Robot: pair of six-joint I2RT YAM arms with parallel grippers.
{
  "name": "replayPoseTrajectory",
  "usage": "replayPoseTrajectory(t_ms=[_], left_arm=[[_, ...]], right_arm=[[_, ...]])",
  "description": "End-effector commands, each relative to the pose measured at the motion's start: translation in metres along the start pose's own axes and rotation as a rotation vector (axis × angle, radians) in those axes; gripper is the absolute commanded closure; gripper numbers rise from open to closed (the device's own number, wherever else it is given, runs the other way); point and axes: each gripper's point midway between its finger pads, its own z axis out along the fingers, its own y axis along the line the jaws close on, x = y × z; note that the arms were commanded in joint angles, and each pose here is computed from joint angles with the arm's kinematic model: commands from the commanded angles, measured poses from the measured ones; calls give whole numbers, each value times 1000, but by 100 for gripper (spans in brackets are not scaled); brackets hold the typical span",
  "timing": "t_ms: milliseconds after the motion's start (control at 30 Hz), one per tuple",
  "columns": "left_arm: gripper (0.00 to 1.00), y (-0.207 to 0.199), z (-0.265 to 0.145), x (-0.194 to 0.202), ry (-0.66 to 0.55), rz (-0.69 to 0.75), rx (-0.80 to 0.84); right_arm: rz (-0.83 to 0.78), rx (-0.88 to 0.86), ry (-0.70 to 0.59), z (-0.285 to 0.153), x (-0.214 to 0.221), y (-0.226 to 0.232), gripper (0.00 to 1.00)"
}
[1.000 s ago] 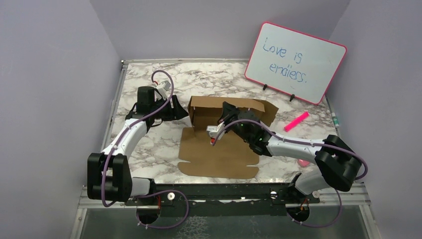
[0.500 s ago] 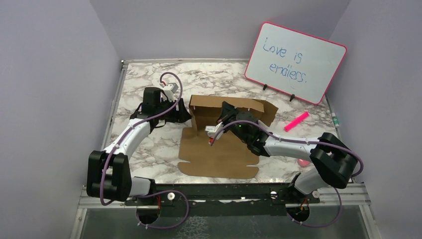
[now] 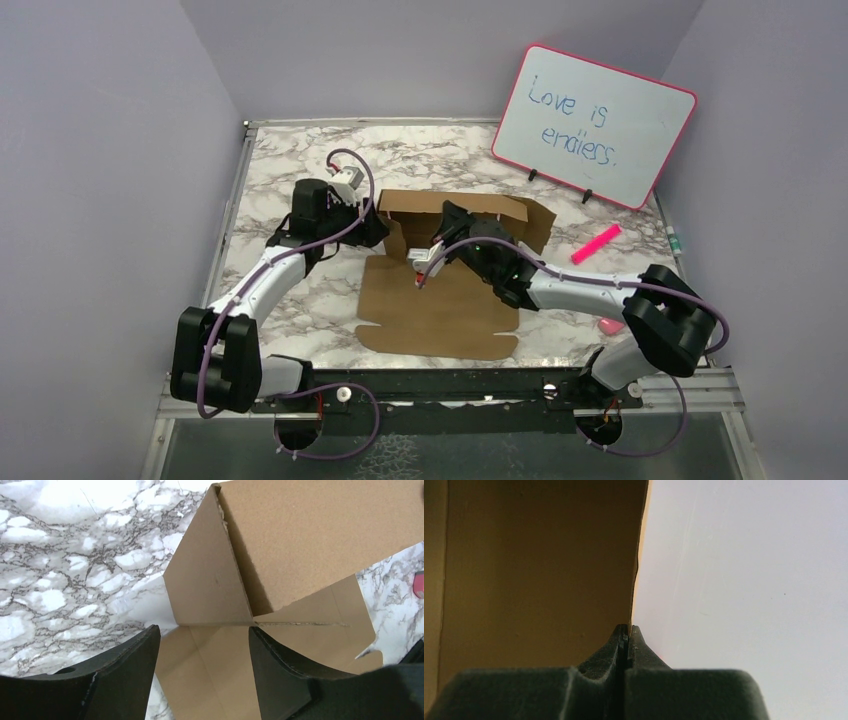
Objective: Fold the paper box
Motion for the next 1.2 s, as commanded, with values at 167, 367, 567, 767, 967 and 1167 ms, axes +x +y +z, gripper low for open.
replayPoseTrajectory(t_ms=[167, 367, 567, 767, 967, 1167], left_arm=[[35, 0, 2, -20, -181, 88, 3], [38, -1, 5, -21, -224, 116, 9], [41, 4, 14, -19, -233, 119, -32], [47, 11, 13, -25, -281, 93, -95], [48, 19, 9, -33, -339, 41, -194], [47, 29, -6, -33, -478, -4, -293]], right_arm=[[-23, -95, -48, 7, -17, 32, 99], [-11, -107, -52, 9, -20, 37, 99], [-10, -99, -53, 11, -23, 34, 99], [-21, -106, -44, 15, -23, 39, 99], [-5, -89, -45, 15, -24, 36, 99], [16, -93, -57, 14, -26, 34, 99]])
